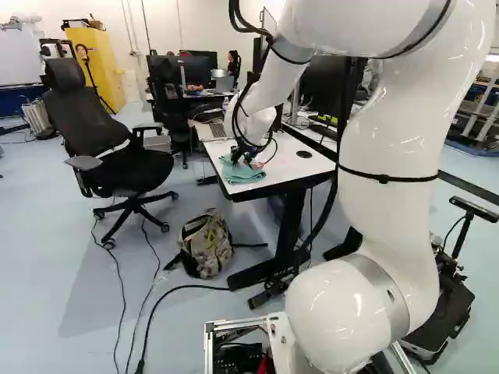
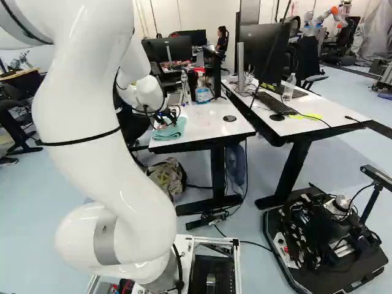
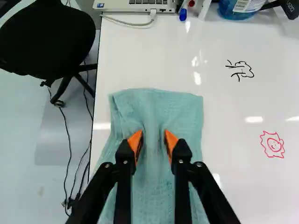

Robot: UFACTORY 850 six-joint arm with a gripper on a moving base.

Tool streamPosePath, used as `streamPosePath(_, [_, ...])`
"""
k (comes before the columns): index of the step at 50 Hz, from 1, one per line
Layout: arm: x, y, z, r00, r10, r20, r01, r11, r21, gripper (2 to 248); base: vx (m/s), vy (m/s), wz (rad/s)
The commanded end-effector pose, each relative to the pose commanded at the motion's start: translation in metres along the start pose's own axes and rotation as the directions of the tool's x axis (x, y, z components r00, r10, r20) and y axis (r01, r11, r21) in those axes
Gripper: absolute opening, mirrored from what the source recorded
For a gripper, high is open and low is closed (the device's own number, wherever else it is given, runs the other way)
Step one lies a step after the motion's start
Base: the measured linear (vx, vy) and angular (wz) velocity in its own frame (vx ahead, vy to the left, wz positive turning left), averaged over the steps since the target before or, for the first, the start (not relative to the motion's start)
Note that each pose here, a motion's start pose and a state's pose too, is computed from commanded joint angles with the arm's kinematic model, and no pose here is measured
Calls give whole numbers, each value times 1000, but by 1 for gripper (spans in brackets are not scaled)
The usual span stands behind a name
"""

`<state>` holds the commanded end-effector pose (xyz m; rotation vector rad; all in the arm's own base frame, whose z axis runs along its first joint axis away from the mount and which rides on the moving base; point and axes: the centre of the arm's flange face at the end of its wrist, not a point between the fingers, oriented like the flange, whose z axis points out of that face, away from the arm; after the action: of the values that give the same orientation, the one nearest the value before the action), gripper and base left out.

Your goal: Clean the table with the green towel

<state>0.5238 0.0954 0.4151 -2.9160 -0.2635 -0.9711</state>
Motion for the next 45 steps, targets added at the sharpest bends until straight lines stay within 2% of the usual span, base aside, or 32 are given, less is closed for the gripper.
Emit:
streamPosePath(2, [0,0,0,1000,0,0,0,1000,0,96,0,0,0])
streamPosePath(3, [0,0,0,1000,0,0,0,1000,0,60,0,0,0])
streamPosePath(7, [0,0,0,1000,0,0,0,1000,0,60,0,0,0])
streamPosePath(8, [0,0,0,1000,0,0,0,1000,0,35,0,0,0])
streamPosePath(20, [1,0,-4,1000,0,-7,0,1000,0,27,0,0,0])
streamPosePath(38, [9,0,-25,999,1,-45,-1,1000,0,27,0,0,0])
streamPosePath(45, [11,5,-34,998,8,-60,-8,1000,-6,27,0,0,0])
